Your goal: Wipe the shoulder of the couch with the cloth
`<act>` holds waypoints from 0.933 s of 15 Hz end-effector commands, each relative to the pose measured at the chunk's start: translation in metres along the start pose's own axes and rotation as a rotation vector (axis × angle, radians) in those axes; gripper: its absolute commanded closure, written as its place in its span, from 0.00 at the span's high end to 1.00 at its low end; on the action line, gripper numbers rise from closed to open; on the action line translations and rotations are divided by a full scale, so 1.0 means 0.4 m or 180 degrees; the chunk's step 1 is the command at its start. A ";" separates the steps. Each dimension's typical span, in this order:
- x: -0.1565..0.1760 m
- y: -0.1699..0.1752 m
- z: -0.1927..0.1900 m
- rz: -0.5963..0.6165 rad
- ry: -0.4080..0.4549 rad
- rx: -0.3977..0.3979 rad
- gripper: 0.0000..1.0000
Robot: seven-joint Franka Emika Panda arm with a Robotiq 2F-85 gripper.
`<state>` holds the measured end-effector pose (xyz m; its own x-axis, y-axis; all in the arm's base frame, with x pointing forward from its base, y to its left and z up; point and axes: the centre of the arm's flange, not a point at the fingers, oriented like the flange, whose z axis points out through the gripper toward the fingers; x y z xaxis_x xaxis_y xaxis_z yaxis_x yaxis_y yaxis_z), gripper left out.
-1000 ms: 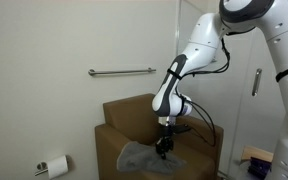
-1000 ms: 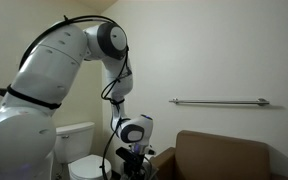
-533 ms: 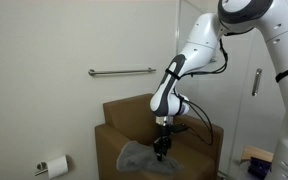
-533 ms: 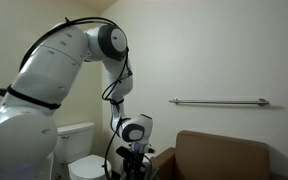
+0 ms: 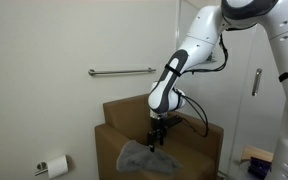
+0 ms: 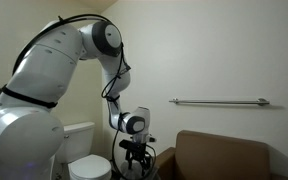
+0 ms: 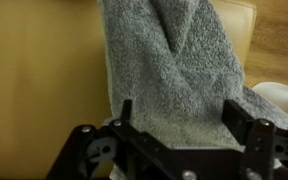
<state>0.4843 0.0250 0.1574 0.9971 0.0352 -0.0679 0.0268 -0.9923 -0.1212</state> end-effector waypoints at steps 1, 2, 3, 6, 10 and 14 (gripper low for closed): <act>0.014 -0.012 -0.115 -0.0003 0.0142 -0.0135 1.00; 0.018 -0.014 -0.141 -0.0016 0.0201 -0.0107 1.00; 0.018 -0.017 -0.168 -0.0044 0.0254 -0.0022 1.00; 0.009 -0.048 -0.233 -0.0125 0.0197 0.0086 1.00; -0.020 -0.085 -0.338 -0.0230 -0.0167 0.0133 1.00; -0.021 -0.099 -0.349 -0.0201 -0.0343 0.0141 1.00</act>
<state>0.4847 0.0473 0.3015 0.9797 0.1127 -0.1658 0.0838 -0.9815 -0.1723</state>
